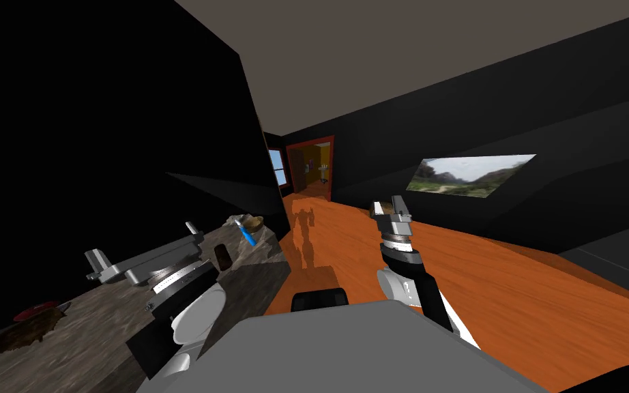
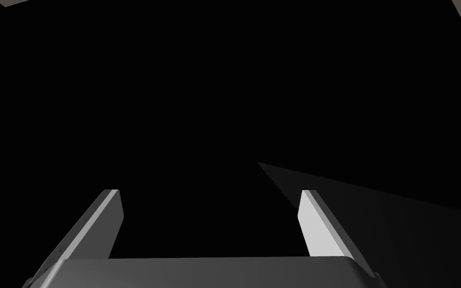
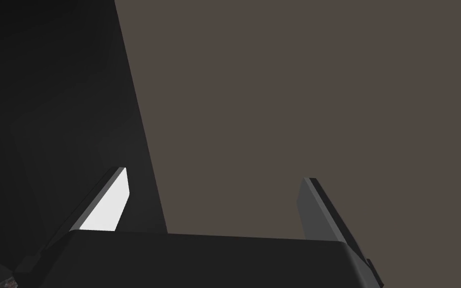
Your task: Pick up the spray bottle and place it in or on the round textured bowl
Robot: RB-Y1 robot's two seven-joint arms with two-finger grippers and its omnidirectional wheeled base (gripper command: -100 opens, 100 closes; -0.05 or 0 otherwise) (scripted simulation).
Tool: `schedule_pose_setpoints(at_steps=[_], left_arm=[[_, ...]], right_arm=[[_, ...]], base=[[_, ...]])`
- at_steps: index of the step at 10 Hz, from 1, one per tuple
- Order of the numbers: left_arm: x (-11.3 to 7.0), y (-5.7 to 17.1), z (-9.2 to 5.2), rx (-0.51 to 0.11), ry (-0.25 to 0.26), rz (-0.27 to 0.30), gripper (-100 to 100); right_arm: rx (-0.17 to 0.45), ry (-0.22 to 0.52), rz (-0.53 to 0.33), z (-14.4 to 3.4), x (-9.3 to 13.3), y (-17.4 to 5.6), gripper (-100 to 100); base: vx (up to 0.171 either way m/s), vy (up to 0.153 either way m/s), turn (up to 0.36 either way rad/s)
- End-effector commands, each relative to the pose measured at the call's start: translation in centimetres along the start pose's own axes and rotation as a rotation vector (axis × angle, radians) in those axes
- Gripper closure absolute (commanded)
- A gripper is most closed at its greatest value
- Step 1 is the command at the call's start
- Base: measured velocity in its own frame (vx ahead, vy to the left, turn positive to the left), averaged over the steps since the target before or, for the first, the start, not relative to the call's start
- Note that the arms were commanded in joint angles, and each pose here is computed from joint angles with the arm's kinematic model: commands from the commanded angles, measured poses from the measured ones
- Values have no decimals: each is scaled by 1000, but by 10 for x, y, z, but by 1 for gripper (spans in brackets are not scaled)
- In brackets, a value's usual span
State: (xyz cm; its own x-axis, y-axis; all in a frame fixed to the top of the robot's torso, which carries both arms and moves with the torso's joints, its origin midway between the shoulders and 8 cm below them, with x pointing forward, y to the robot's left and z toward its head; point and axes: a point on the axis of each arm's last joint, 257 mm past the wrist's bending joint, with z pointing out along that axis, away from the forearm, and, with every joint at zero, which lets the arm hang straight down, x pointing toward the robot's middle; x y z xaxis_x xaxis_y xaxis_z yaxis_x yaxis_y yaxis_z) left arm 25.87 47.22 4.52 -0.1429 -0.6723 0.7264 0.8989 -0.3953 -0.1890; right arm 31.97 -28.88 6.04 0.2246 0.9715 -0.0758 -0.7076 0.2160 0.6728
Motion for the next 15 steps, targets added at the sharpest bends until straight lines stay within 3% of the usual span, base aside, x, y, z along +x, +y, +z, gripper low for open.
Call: schedule_pose_setpoints(at_steps=[1,2,7,10,15], left_arm=[[-7,0,0,3,-29,-18,-100],[-14,-10,2,31,-46,-16,-100],[-43,-17,2,53,-146,-67,-100],[-68,-36,1,109,-224,-75,-100],[-99,-43,-6,133,-332,-117,-100]], right_arm=[[0,0,0,0,0,0,0],[0,0,0,0,0,0,0],[0,0,0,0,0,0,0],[0,0,0,0,0,0,0],[0,0,0,0,0,0,0]], base=[[-27,0,-12],[-39,-18,-343],[-29,-6,-128],[-30,-8,-255],[-12,-3,-121]])
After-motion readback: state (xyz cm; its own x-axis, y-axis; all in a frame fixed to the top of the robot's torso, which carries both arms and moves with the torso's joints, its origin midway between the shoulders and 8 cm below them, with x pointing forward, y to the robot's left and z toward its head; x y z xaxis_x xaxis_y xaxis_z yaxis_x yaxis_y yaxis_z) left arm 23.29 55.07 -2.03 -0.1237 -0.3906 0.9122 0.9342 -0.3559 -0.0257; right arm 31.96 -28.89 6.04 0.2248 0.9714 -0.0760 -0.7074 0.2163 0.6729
